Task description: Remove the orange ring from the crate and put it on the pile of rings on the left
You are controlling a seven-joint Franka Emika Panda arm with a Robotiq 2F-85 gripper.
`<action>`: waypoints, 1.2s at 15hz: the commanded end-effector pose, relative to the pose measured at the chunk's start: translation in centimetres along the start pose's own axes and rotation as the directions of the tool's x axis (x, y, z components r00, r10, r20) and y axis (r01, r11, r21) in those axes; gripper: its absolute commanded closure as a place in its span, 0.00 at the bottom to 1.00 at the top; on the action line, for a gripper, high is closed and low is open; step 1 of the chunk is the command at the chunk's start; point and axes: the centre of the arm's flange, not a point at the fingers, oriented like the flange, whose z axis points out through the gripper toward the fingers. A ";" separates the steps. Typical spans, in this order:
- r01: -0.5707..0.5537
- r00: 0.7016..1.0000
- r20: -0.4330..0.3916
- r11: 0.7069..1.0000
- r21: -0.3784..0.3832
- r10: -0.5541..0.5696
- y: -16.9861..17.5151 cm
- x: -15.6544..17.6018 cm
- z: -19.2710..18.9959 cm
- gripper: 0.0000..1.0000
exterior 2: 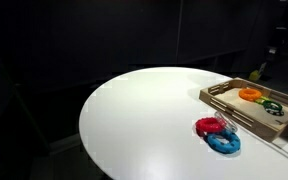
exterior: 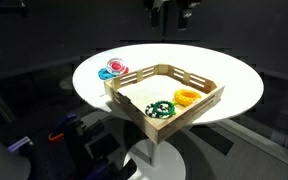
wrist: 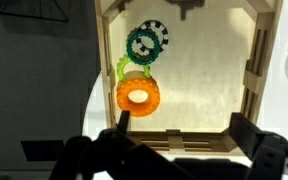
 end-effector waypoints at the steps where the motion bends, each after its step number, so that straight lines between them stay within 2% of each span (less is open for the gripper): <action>1: -0.024 0.999 0.038 1.000 0.011 0.023 0.3 3.1 2.4 0.00; 2: 0.000 1.000 0.030 1.000 0.000 0.000 0.0 1.1 2.1 0.00; 4: 0.002 0.999 0.050 1.000 -0.001 -0.002 -0.1 1.5 3.3 0.00; 7: 0.001 0.999 0.042 1.000 -0.001 -0.001 0.0 1.4 2.8 0.00; 12: -0.009 1.000 0.023 1.000 -0.007 0.010 0.3 3.7 5.1 0.00; 18: 0.001 1.000 0.000 1.000 -0.008 -0.001 0.4 5.8 9.9 0.00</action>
